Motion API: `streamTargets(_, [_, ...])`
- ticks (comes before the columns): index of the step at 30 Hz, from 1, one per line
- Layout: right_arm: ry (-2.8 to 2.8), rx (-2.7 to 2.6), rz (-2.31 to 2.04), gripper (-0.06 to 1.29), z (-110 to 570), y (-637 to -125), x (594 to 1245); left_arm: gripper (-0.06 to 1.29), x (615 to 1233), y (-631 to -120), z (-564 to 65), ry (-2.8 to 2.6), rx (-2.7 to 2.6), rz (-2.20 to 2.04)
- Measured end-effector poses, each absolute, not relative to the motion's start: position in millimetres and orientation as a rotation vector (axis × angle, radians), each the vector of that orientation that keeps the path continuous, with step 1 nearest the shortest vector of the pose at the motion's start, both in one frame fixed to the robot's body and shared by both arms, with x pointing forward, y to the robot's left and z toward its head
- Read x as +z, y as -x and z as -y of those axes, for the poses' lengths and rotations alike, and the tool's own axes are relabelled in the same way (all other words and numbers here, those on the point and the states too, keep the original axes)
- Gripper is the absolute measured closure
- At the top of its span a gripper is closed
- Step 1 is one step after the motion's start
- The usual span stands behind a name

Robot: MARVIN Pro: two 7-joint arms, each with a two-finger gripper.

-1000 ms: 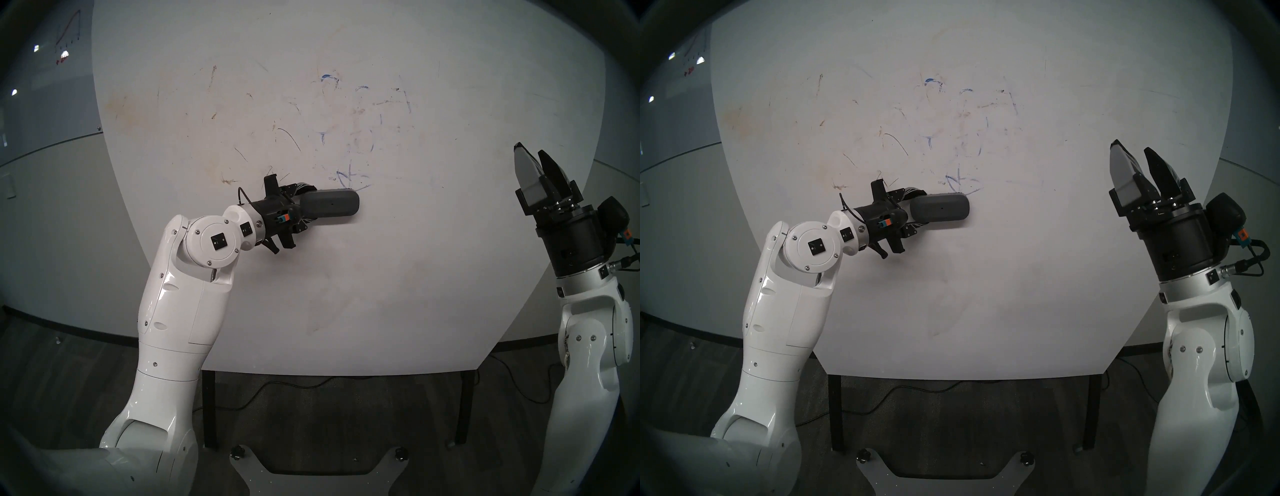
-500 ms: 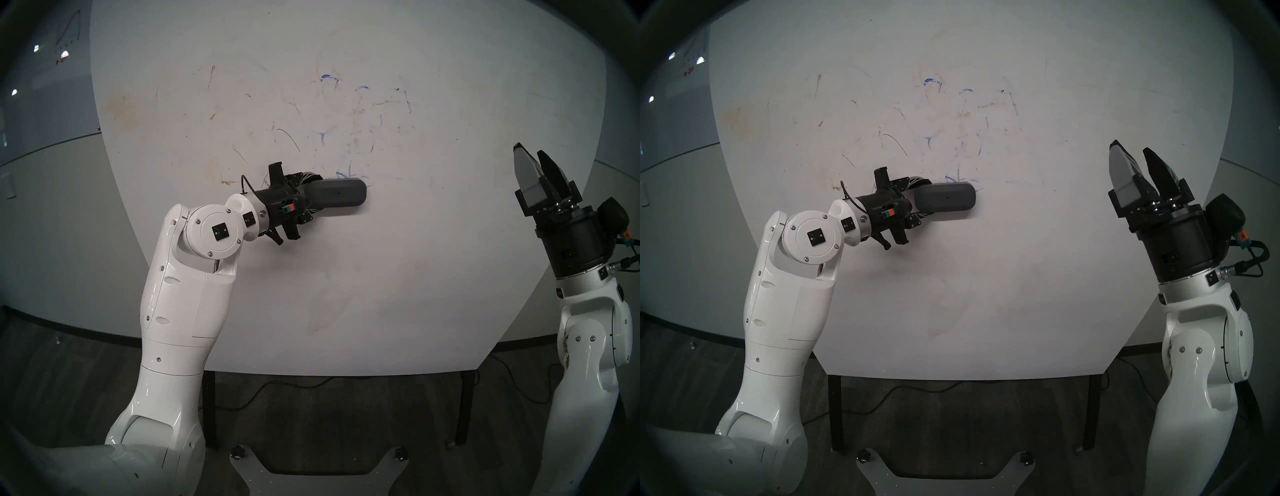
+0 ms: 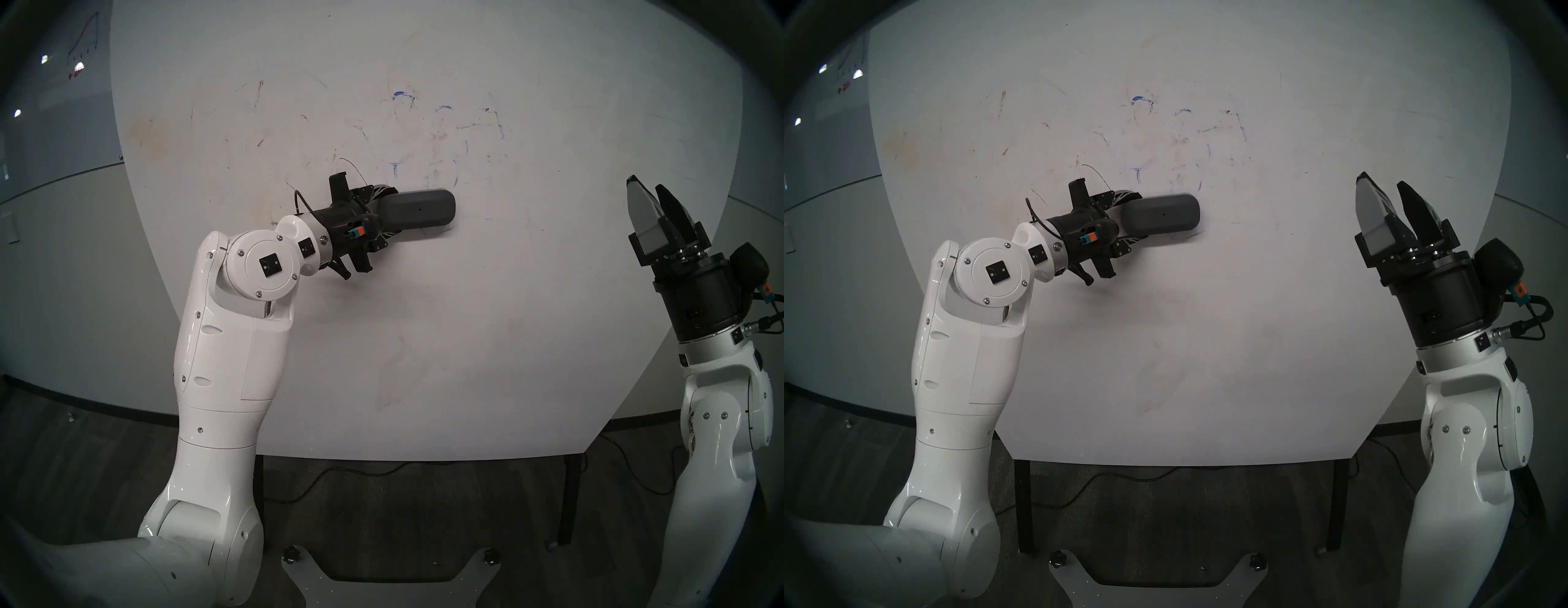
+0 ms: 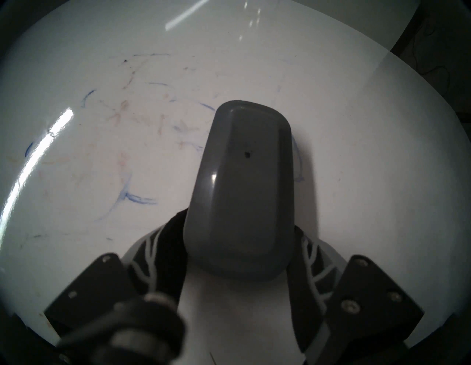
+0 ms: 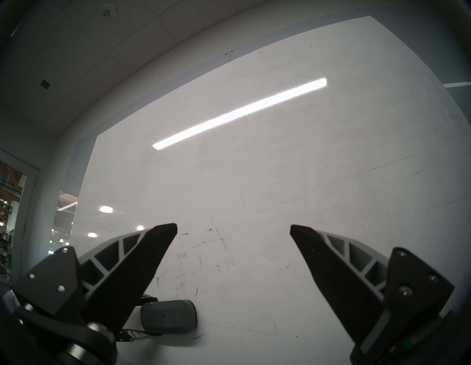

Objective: Erase all marks on the whiteboard with the eraser

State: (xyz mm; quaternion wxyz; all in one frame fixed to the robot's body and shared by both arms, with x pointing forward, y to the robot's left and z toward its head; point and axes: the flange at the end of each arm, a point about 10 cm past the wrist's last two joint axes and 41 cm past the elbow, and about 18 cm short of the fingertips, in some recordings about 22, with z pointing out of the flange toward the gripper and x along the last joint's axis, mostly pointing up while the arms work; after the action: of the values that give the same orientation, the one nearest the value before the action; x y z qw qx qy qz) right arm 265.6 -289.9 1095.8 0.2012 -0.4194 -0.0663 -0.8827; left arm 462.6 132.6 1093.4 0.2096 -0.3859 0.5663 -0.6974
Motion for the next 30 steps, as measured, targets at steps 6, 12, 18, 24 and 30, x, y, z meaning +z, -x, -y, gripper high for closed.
streamTargets(6, [1.169, -2.469, 0.184, 0.02, 291, -265, 1096, 0.58, 1104, -465, -131, 1.045, -1.937, -1.566])
streamTargets(12, [1.168, -2.483, 0.181, 0.02, 294, -264, 1096, 0.58, 1107, -472, -127, 1.032, -1.928, -1.586])
streamTargets(18, [1.168, -2.498, 0.177, 0.02, 299, -261, 1097, 0.58, 1110, -477, -117, 1.004, -1.935, -1.609])
streamTargets(24, [1.167, -2.507, 0.175, 0.02, 302, -260, 1097, 0.58, 1111, -478, -105, 0.972, -1.954, -1.626])
streamTargets(30, [1.165, -2.512, 0.172, 0.02, 303, -259, 1097, 0.58, 1110, -478, -101, 0.961, -1.954, -1.63])
